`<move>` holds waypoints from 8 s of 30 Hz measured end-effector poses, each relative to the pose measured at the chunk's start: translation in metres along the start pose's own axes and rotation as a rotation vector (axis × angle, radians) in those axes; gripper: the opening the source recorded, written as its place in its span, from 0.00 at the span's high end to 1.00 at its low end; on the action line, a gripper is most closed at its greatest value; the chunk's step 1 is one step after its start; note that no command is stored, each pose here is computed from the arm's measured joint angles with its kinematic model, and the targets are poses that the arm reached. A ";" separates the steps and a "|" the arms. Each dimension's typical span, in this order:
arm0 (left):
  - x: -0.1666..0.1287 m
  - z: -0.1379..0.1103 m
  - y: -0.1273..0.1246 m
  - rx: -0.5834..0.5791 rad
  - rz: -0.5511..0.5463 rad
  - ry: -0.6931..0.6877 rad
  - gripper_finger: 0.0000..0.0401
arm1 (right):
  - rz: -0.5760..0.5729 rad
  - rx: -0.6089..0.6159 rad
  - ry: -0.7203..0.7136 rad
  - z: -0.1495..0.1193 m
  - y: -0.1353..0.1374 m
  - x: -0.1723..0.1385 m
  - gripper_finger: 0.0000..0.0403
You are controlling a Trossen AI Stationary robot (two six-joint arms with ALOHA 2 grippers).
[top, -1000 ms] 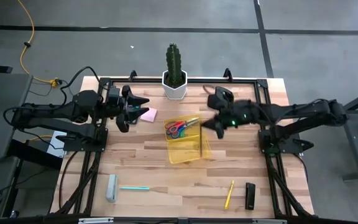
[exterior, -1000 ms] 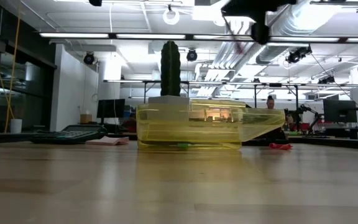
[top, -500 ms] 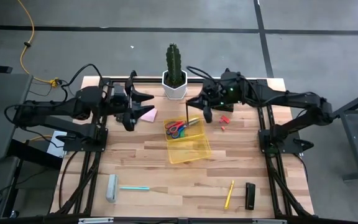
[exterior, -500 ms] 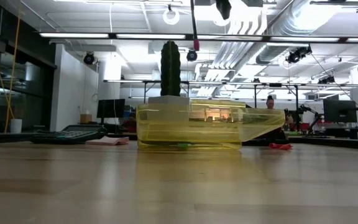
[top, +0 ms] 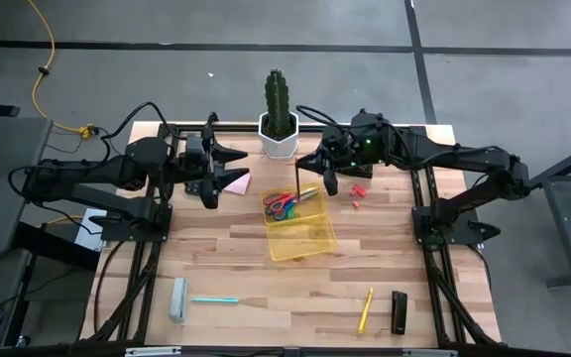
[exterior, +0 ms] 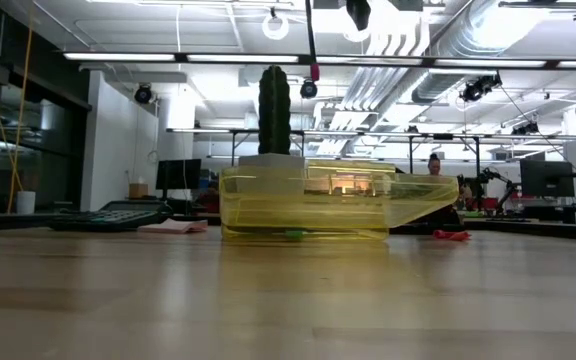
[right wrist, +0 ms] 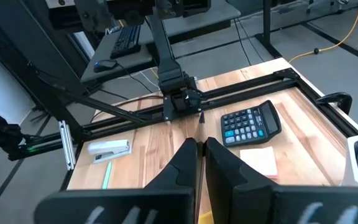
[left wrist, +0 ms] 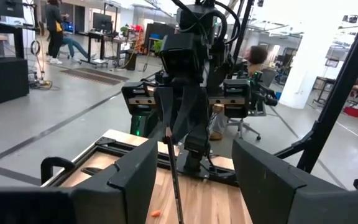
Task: Pack school essentials
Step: Put the black pencil into the yellow supply box, then put the blue pen into the yellow supply box
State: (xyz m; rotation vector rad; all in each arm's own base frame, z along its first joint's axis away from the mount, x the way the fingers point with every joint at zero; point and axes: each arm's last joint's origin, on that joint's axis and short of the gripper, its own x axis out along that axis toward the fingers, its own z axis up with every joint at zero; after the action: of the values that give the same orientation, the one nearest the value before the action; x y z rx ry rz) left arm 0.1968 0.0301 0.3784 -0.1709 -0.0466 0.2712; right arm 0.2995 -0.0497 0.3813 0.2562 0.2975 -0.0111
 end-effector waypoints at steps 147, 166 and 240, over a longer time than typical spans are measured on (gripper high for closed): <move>-0.066 -0.288 -0.177 0.213 0.005 1.402 0.58 | 0.091 -0.059 -0.232 -0.087 0.008 -0.033 0.50; -0.059 -0.256 -0.159 0.206 0.012 1.367 0.99 | 0.083 -0.058 -0.230 -0.087 0.008 -0.033 0.51; 0.086 -0.112 0.006 -0.039 0.108 0.092 1.00 | -0.013 0.076 -0.309 -0.065 -0.001 0.031 0.87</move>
State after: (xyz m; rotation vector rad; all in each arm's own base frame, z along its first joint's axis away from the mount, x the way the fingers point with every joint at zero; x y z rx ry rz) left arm 0.2855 0.0408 0.2689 -0.2248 0.0491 0.3703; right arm 0.3100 -0.0339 0.3116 0.3231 -0.0085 -0.0746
